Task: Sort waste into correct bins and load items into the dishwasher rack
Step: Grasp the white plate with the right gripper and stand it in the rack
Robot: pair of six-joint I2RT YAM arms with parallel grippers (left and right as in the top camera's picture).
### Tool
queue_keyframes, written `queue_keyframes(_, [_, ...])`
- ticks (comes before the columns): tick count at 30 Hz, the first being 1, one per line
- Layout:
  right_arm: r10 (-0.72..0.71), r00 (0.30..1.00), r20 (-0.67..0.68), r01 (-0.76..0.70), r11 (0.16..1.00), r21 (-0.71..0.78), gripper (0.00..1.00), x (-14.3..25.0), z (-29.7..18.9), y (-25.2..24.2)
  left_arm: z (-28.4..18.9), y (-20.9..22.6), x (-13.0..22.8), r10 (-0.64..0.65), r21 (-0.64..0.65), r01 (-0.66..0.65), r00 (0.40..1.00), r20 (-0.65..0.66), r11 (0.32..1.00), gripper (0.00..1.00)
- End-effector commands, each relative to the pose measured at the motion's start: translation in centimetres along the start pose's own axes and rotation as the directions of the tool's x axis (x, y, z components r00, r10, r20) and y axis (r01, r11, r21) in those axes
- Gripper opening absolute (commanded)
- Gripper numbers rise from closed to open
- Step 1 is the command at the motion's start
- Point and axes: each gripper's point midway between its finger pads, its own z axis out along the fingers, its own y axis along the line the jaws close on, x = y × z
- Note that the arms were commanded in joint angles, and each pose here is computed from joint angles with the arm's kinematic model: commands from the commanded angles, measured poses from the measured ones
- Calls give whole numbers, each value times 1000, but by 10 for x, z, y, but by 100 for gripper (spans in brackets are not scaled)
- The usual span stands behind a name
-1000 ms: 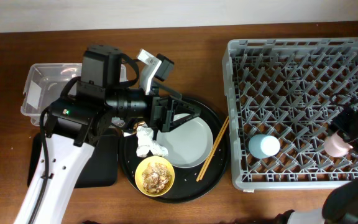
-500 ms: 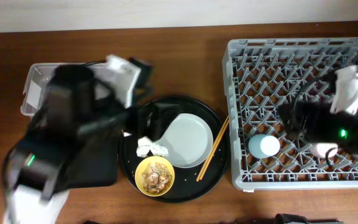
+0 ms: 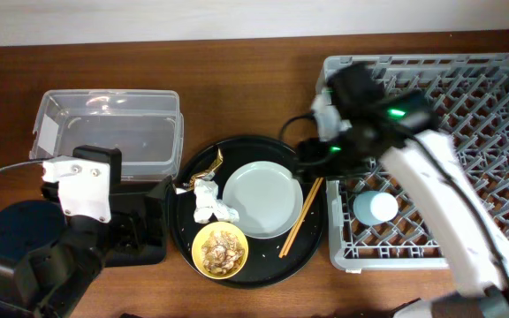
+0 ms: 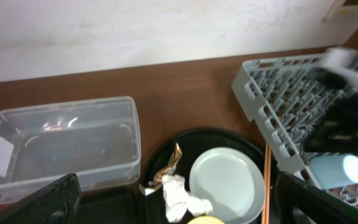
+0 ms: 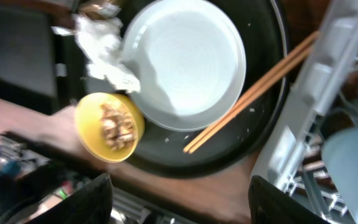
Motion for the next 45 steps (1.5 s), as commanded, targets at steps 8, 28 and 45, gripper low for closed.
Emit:
queue_keyframes(8, [-228, 956, -186, 269, 934, 236, 66, -62, 163, -71, 0, 2, -1, 5, -13, -5, 1000, 7, 1000, 100])
queue_keyframes(28, [15, 968, 251, -94, 948, 304, 4, -104, -20, -90, -31, 18, 117, 7, -65, -43, 879, -477, 997, 100])
queue_keyframes(45, [44, 779, 626, -544, 543, 639, 4, -81, -162, -324, -32, 18, 119, 7, -65, -44, 875, -484, 997, 100])
